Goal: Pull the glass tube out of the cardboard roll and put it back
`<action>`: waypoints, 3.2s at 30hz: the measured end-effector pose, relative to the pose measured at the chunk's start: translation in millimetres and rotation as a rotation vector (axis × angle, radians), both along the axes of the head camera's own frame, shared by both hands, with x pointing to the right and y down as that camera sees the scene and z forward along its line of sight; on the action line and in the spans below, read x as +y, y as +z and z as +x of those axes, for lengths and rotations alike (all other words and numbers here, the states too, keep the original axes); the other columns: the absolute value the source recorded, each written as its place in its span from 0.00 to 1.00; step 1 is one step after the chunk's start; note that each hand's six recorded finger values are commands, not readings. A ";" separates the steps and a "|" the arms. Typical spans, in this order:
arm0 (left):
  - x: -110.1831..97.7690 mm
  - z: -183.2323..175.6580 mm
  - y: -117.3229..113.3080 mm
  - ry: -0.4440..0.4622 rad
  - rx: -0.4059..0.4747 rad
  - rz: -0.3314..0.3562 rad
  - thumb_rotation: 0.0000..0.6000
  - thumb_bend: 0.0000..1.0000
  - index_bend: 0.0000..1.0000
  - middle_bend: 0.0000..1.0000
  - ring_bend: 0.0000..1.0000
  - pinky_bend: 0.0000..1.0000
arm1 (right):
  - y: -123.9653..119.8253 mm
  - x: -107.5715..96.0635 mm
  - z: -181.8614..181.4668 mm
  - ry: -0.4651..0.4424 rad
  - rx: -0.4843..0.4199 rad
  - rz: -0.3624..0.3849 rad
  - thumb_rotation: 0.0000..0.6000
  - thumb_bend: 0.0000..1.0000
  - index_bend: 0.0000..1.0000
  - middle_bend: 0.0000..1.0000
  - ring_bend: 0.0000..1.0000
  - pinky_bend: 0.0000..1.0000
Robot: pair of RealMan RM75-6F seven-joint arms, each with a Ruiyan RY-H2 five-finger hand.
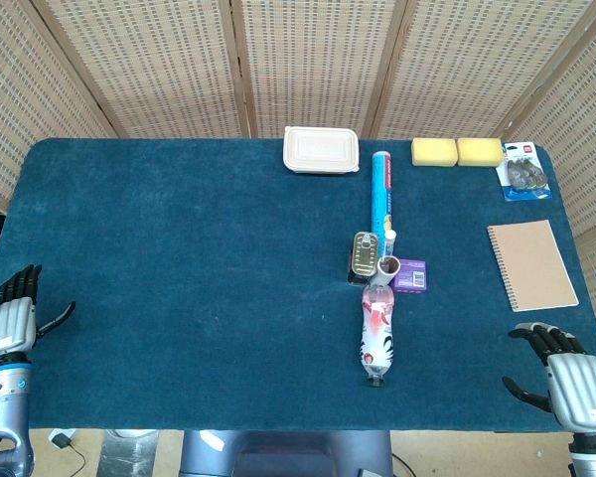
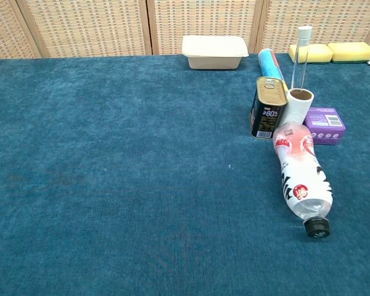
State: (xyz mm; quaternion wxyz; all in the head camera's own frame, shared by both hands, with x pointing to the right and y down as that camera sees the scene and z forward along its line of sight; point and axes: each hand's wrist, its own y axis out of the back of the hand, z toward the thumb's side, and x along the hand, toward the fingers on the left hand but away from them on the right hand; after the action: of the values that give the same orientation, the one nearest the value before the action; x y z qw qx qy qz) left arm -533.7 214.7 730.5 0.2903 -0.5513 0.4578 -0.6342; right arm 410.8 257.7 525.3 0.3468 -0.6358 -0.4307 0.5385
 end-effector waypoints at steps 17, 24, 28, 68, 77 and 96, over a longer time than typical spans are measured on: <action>2.8 -3.1 -1.6 -0.012 -0.002 0.004 0.00 0.00 0.00 0.04 0.00 0.06 | 4.0 -6.8 -5.6 0.000 -0.059 0.014 1.00 0.19 0.32 0.32 0.27 0.28; 5.9 -6.8 -2.9 -0.028 -0.007 0.006 0.00 0.00 0.00 0.04 0.00 0.06 | 9.8 -15.3 -10.0 -0.010 -0.099 0.022 1.00 0.19 0.32 0.32 0.27 0.29; 7.9 -8.9 -3.7 -0.037 -0.011 0.008 0.00 0.00 0.00 0.04 0.00 0.06 | 13.8 -20.4 -12.5 -0.011 -0.117 0.025 1.00 0.19 0.32 0.32 0.28 0.29; 14.2 -14.7 -8.8 -0.075 -0.003 0.034 0.00 0.00 0.00 0.06 0.00 0.06 | 79.9 -100.2 -75.1 0.071 -0.472 0.097 0.99 0.14 0.32 0.31 0.27 0.30; 14.3 -14.9 -8.8 -0.076 -0.003 0.035 0.00 0.00 0.00 0.06 0.00 0.06 | 87.6 -113.8 -83.0 0.092 -0.458 0.104 0.89 0.12 0.32 0.31 0.28 0.31; 14.9 -15.8 -8.9 -0.079 -0.002 0.033 0.00 0.00 0.00 0.06 0.00 0.06 | 118.3 -136.6 -104.1 0.144 -0.454 0.092 0.79 0.12 0.30 0.31 0.28 0.32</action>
State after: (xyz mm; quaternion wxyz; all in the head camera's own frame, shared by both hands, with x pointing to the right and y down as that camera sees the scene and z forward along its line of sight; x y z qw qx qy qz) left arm -549.4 229.6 721.6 0.2747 -0.5274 0.4894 -0.6379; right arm 306.7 121.1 643.6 0.2304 -0.6917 -0.5659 0.3850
